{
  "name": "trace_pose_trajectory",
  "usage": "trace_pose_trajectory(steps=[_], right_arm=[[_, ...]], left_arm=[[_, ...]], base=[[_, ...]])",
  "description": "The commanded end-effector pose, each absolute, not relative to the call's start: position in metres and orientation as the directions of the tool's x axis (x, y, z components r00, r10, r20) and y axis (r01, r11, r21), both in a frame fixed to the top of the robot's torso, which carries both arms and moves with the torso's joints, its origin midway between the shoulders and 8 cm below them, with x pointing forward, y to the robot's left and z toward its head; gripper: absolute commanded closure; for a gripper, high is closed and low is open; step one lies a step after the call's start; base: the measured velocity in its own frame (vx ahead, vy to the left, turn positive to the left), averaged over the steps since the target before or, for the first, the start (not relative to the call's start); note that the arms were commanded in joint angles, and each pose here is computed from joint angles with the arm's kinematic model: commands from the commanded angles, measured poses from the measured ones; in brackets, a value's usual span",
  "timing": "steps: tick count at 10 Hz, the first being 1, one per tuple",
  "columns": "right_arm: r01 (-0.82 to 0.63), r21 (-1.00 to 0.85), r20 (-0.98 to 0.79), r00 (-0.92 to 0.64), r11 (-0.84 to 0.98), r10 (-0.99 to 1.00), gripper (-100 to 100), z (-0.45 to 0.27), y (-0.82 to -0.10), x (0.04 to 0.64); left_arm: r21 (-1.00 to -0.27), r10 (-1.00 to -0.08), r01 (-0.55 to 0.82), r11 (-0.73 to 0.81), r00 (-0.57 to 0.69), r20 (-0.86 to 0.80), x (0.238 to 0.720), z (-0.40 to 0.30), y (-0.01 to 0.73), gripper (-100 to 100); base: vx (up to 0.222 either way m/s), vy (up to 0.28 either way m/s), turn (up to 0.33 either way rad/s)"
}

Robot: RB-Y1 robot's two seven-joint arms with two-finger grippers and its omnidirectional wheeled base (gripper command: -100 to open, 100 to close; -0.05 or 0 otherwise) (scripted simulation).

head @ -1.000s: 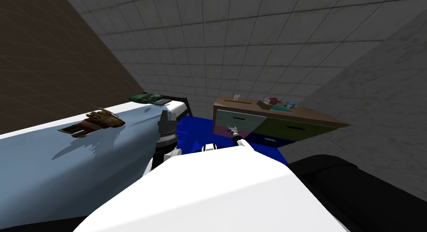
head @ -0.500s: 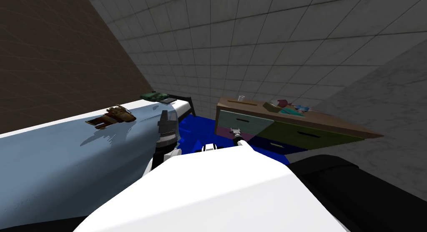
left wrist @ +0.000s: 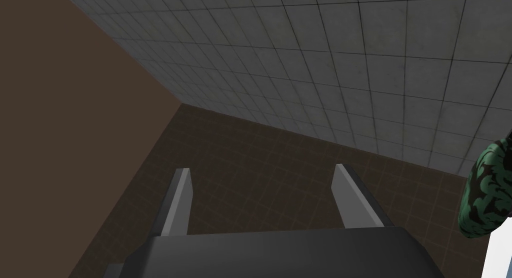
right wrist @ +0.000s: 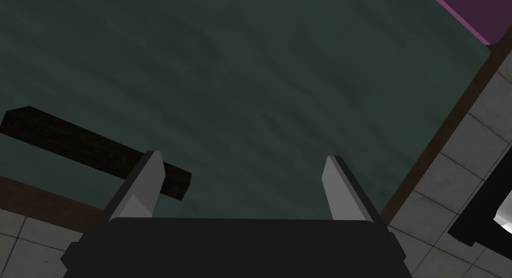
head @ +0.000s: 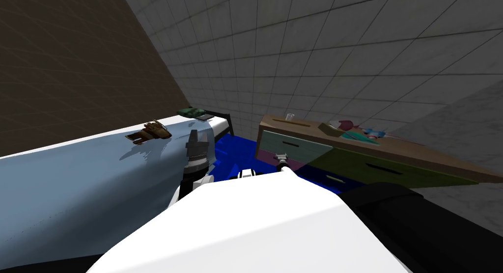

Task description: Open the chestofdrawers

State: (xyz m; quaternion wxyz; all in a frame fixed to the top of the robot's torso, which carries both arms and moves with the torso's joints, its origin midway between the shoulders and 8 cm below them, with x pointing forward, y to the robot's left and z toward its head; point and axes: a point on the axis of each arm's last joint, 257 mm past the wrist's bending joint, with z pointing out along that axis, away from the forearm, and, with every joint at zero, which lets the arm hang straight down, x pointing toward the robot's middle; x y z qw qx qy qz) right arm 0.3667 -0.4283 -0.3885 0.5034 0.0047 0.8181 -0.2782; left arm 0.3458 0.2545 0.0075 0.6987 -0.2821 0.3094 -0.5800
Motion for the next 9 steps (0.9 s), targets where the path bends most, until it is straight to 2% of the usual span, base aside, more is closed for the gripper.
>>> trace_pose_trajectory(steps=[1,9], right_arm=[[0.281,-0.585,-0.751,-0.543,0.761,-0.376,-100,-0.391,-0.455,0.356],[0.255,-0.837,-0.523,-0.633,0.484,-0.570,-100,-0.374,-0.518,0.327]], left_arm=[[-0.753,-0.985,0.636,0.168,0.136,-0.105,0.346,0.007,0.255,0],[-0.753,-0.985,0.636,0.168,0.136,-0.105,0.346,0.008,0.254,0]], base=[[0.012,0.003,0.153],[0.010,0.001,0.130]])
